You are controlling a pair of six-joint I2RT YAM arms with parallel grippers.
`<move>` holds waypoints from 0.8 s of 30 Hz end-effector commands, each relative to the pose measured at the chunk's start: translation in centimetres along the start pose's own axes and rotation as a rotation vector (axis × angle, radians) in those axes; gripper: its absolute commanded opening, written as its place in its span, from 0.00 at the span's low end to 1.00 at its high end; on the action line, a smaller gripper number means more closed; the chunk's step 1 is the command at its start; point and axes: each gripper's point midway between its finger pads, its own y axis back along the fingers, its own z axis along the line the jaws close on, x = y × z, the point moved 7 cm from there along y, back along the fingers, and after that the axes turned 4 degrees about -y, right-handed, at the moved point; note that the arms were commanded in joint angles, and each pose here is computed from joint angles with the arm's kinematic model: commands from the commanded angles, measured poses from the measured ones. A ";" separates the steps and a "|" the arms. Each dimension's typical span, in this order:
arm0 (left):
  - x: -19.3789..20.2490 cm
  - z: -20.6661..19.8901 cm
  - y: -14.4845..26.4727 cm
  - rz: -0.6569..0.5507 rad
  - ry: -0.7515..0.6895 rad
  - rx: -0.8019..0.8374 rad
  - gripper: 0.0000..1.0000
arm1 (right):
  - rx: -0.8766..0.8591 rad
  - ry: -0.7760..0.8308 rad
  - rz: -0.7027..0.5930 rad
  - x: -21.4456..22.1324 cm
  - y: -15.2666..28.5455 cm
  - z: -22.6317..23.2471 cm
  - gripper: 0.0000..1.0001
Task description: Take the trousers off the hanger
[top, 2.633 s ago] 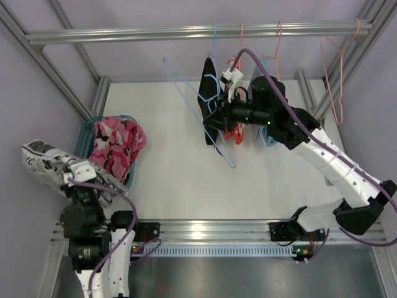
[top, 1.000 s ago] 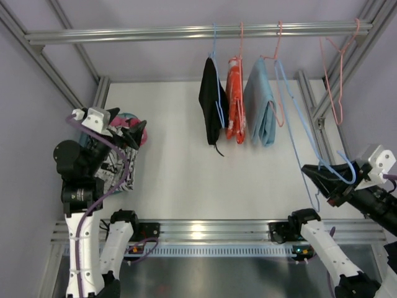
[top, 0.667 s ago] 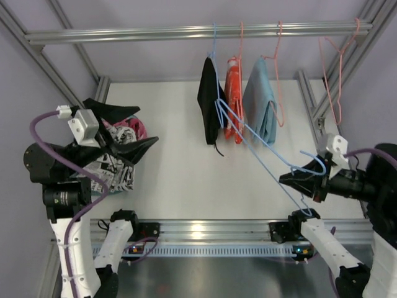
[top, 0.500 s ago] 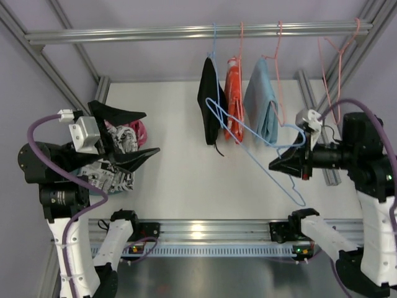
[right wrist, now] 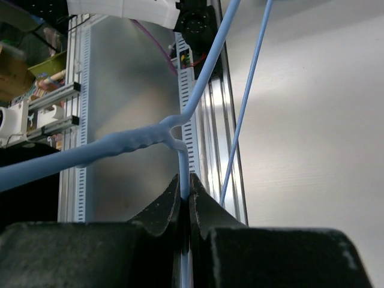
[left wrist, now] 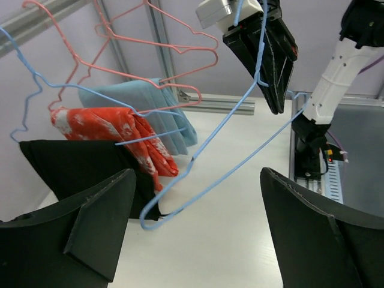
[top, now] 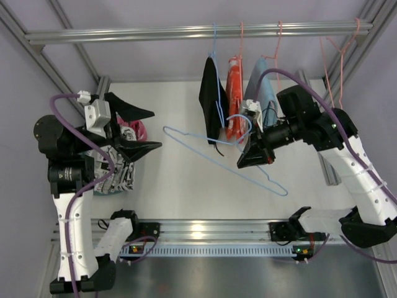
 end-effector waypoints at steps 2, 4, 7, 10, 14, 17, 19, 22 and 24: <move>2.3 0.5 -0.3 0.017 0.061 0.107 0.89 | -0.069 0.086 0.033 -1.7 -1.8 0.8 0.00; 3.2 0.4 -0.7 0.019 0.114 0.135 0.88 | -0.088 0.094 0.059 -1.8 -2.5 0.8 0.00; 4.4 0.2 -1.7 0.015 0.153 0.159 0.86 | -0.115 0.112 0.115 -2.0 -4.0 0.9 0.00; 6.0 -0.5 -2.6 0.018 0.197 0.191 0.84 | -0.147 0.121 0.156 -2.4 -5.4 1.1 0.00; 8.0 -1.8 -3.9 0.024 0.235 0.224 0.81 | -0.196 0.099 0.202 -2.8 -7.1 1.3 0.00; 10.3 -2.8 -4.4 0.092 0.308 0.229 0.76 | -0.223 0.071 0.212 -3.0 -7.7 1.2 0.00; 10.8 -3.4 -5.0 0.122 0.198 0.255 0.73 | -0.228 0.061 0.216 -3.0 -8.0 1.0 0.00; 11.7 -4.6 -5.6 0.166 0.196 0.288 0.66 | -0.233 0.061 0.221 -3.0 -8.3 0.9 0.00; 11.9 -4.5 -5.6 0.171 0.189 0.279 0.57 | -0.239 0.064 0.227 -2.9 -8.4 1.1 0.00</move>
